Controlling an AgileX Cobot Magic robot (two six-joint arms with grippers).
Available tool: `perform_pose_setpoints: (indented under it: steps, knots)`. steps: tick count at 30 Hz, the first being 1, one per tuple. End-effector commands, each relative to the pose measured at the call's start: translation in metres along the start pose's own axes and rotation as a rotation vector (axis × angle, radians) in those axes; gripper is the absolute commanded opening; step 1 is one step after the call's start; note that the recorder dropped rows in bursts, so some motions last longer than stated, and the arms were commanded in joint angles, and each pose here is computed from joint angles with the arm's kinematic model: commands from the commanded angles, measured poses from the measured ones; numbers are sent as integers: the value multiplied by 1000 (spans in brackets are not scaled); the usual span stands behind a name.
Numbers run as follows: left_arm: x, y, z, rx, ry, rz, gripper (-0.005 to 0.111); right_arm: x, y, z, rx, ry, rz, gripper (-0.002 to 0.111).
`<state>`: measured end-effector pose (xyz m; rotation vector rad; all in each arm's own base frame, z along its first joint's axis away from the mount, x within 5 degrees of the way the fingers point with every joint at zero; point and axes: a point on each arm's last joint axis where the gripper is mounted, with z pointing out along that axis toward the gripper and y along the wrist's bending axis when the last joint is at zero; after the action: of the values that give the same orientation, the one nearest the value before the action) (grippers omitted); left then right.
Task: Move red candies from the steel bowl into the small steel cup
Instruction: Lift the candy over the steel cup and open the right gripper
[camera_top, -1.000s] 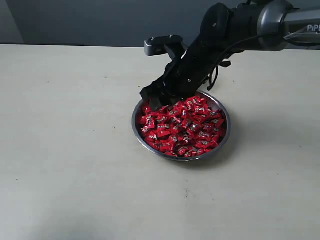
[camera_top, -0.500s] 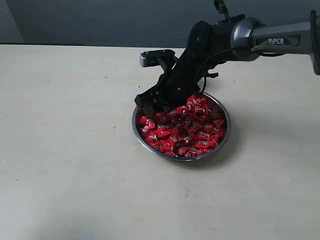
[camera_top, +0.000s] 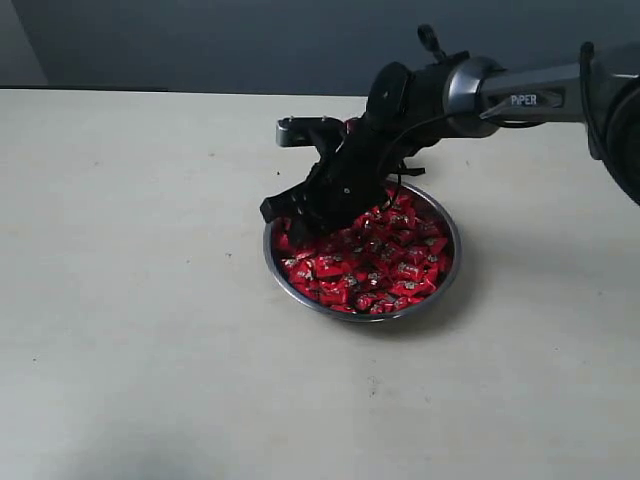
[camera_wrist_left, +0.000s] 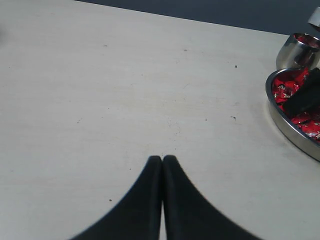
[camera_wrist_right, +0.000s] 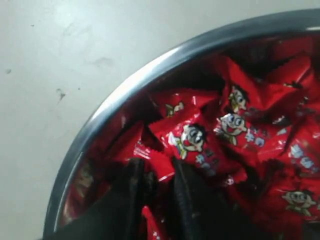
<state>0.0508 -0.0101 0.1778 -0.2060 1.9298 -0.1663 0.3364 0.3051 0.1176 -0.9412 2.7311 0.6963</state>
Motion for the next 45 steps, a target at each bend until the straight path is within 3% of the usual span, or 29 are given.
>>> perform_pose_setpoints:
  steps: [1, 12, 18, 23, 31, 35, 40, 45]
  knots:
    - [-1, 0, 0, -4, -10, -2, 0, -4, 3, -11, 3, -26, -23, 0]
    - [-1, 0, 0, -4, -10, -2, 0, -15, -1, -97, -39, -118, 41, 0]
    - [-1, 0, 0, -4, -10, -2, 0, -26, -33, -143, 44, -313, 97, 0]
    - [-1, 0, 0, -4, -10, -2, 0, -35, -73, -137, 90, -406, 190, 0]
    - [-1, 0, 0, -4, -10, -2, 0, -70, -98, -105, 113, -380, 123, 0]
    - [-1, 0, 0, -4, -10, -2, 0, -75, -104, -91, 92, -327, 108, 12]
    - [-1, 0, 0, -4, -10, -2, 0, -80, -102, -101, 114, -312, 82, 44]
    - [-1, 0, 0, -4, -10, -2, 0, -83, -90, -138, 185, -332, 52, 43]
